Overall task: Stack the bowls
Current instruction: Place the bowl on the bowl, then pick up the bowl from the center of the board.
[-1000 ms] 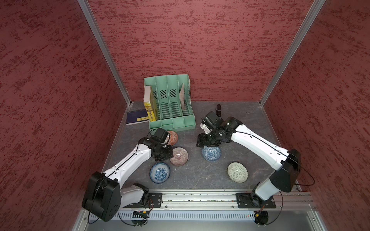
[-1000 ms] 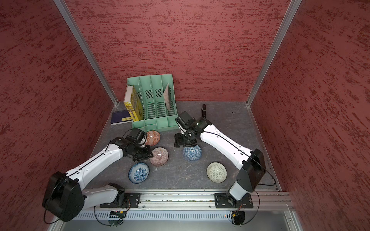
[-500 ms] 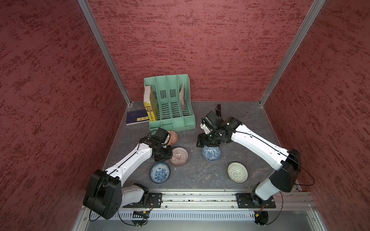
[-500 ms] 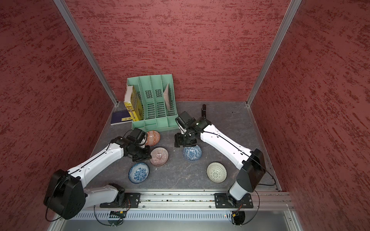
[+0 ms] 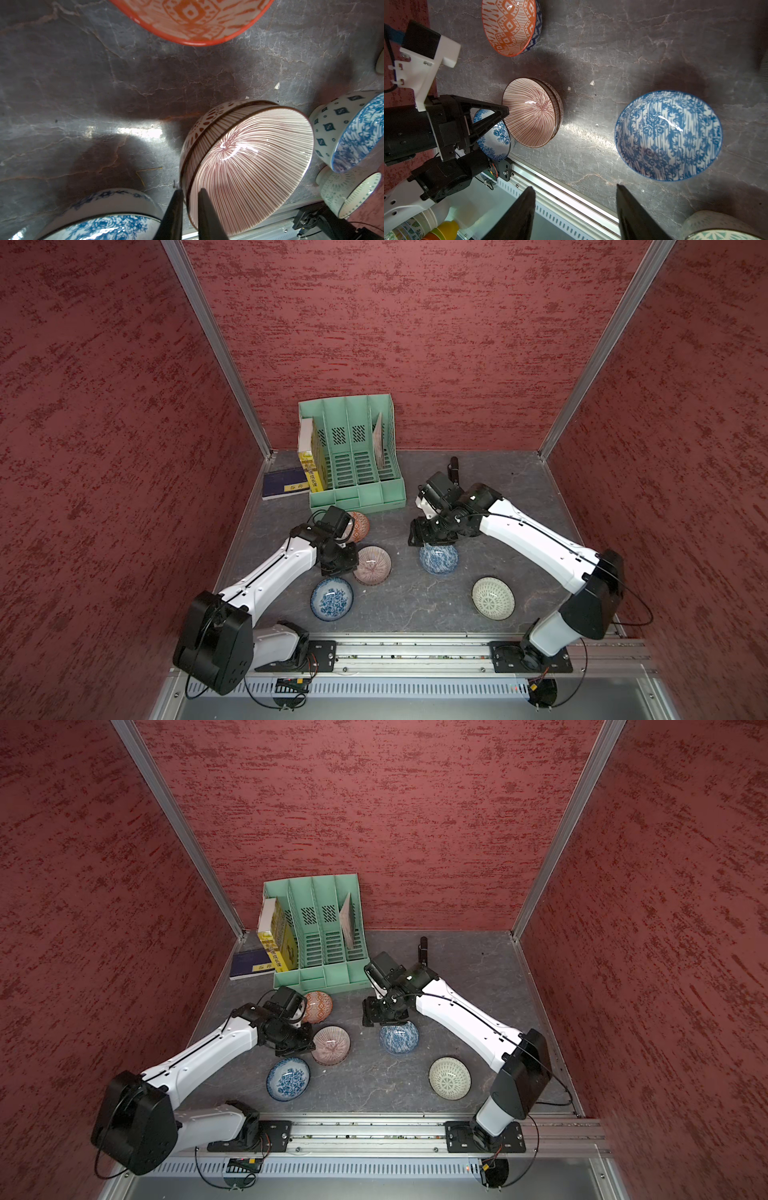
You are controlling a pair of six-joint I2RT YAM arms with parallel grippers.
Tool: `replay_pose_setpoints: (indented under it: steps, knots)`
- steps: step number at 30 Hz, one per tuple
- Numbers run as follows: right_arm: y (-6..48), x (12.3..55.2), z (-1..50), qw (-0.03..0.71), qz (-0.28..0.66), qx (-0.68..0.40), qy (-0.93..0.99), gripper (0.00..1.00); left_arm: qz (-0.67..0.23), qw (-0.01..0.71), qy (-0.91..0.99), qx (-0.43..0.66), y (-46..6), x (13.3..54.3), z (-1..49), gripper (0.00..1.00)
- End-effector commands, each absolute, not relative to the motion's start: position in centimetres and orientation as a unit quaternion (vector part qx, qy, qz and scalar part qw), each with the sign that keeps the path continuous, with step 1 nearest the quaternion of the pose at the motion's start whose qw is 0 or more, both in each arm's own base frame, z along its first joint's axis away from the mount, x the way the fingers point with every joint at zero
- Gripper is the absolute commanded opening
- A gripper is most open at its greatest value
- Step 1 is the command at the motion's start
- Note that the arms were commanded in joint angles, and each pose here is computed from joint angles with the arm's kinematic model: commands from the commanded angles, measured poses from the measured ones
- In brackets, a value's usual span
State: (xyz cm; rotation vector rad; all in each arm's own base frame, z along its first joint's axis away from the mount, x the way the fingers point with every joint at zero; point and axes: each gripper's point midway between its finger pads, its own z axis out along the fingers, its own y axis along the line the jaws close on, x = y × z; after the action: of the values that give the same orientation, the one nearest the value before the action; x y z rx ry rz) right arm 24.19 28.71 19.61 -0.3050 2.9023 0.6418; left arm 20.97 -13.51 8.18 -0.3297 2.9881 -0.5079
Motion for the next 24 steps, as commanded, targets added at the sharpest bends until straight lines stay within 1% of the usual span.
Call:
replay_pose_setpoints:
  steps: [1,4,5,9,12,14,16,18,19,21,24]
  knots:
    - [27.6,24.9,19.7,0.097,0.198,-0.095,0.971,0.65,-0.169,0.062,0.978,-0.107,-13.6,21.3,9.3,0.34]
    - [26.2,25.7,19.9,0.107,0.190,-0.079,0.973,0.65,-0.162,0.087,0.976,-0.115,-12.8,21.5,10.8,0.55]
    - [25.7,26.0,19.9,0.111,0.190,-0.072,0.973,0.65,-0.159,0.096,0.975,-0.119,-12.5,21.6,11.3,0.60]
    - [21.3,27.2,19.8,0.118,0.174,-0.006,0.978,0.64,-0.157,0.130,0.970,-0.130,-11.4,21.7,13.9,0.66]
    - [16.6,27.1,19.3,0.119,0.148,0.069,0.979,0.59,-0.155,0.145,0.968,-0.131,-10.7,21.4,15.4,0.83]
    - [13.7,26.2,18.5,0.106,0.119,0.104,0.982,0.51,-0.152,0.155,0.968,-0.128,-10.4,21.2,16.0,0.89]
    - [11.6,25.0,17.8,0.097,0.094,0.132,0.982,0.49,-0.151,0.159,0.966,-0.135,-9.9,21.2,16.0,0.93]
    - [9.8,23.7,17.2,0.101,0.073,0.161,0.979,0.54,-0.152,0.158,0.965,-0.146,-9.5,21.2,16.0,0.99]
    - [9.1,23.0,17.0,0.104,0.068,0.179,0.976,0.55,-0.152,0.159,0.964,-0.149,-9.4,21.3,16.1,1.00]
    - [7.4,21.3,16.2,0.104,0.048,0.217,0.969,0.58,-0.153,0.161,0.962,-0.160,-9.2,21.4,16.3,1.00]
    - [5.5,18.5,15.2,0.099,0.029,0.269,0.958,0.59,-0.158,0.160,0.959,-0.171,-8.7,21.5,16.4,1.00]
